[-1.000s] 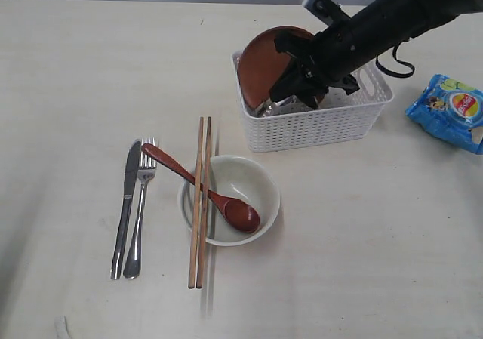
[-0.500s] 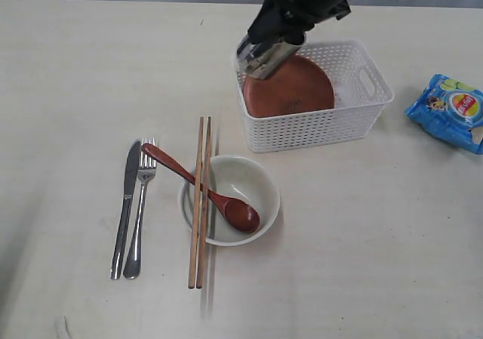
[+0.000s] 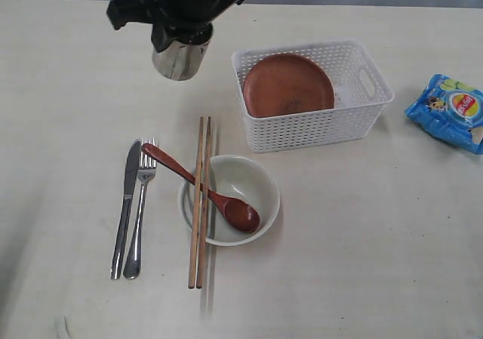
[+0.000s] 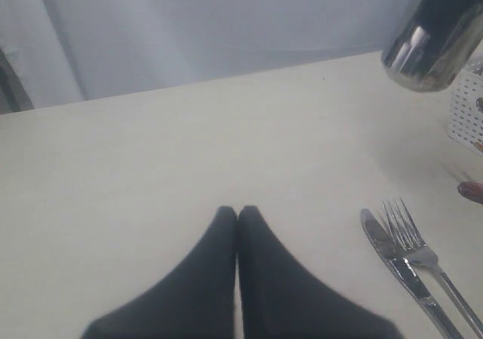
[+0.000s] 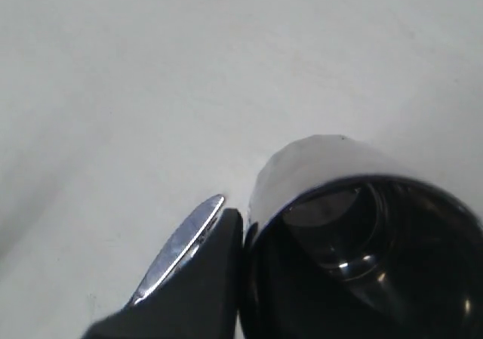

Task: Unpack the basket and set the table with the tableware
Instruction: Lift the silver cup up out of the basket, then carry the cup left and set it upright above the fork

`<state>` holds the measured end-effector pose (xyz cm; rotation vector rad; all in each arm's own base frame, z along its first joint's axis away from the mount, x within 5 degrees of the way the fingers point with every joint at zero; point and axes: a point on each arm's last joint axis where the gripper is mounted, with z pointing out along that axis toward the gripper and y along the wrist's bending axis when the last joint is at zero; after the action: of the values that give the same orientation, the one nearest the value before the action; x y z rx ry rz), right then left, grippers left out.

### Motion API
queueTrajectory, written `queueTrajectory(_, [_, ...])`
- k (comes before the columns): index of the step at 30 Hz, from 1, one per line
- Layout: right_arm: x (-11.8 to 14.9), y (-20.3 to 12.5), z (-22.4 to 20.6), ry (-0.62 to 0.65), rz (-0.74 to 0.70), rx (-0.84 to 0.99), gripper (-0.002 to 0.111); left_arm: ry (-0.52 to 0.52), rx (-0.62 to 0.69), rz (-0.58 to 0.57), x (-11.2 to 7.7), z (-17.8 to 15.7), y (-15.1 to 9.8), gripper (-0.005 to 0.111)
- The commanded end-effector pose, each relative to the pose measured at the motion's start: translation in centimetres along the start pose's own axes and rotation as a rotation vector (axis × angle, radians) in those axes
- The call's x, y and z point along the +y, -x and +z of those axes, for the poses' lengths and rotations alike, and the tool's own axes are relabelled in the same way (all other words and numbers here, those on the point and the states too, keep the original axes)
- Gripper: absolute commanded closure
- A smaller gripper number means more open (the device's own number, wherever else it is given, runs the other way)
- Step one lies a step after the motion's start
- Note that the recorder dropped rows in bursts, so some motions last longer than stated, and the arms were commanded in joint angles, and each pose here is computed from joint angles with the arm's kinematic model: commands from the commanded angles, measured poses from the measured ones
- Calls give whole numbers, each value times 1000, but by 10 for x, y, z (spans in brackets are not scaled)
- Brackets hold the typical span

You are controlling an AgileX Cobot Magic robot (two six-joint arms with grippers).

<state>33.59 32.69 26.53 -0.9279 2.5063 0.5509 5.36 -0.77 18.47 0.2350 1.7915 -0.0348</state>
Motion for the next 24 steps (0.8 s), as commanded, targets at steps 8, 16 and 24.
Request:
queueTrajectory(8, [14,7,59,-67,-2,64,109,0,-2,-9,0,0,-1,107])
queueTrajectory(16, [9,3,86,-71,15,78,109,0,-2,-9,0,0,-1,107])
queueTrajectory(24, [8,5,93,-65,17,33,108,0,-2,-9,0,0,-1,107])
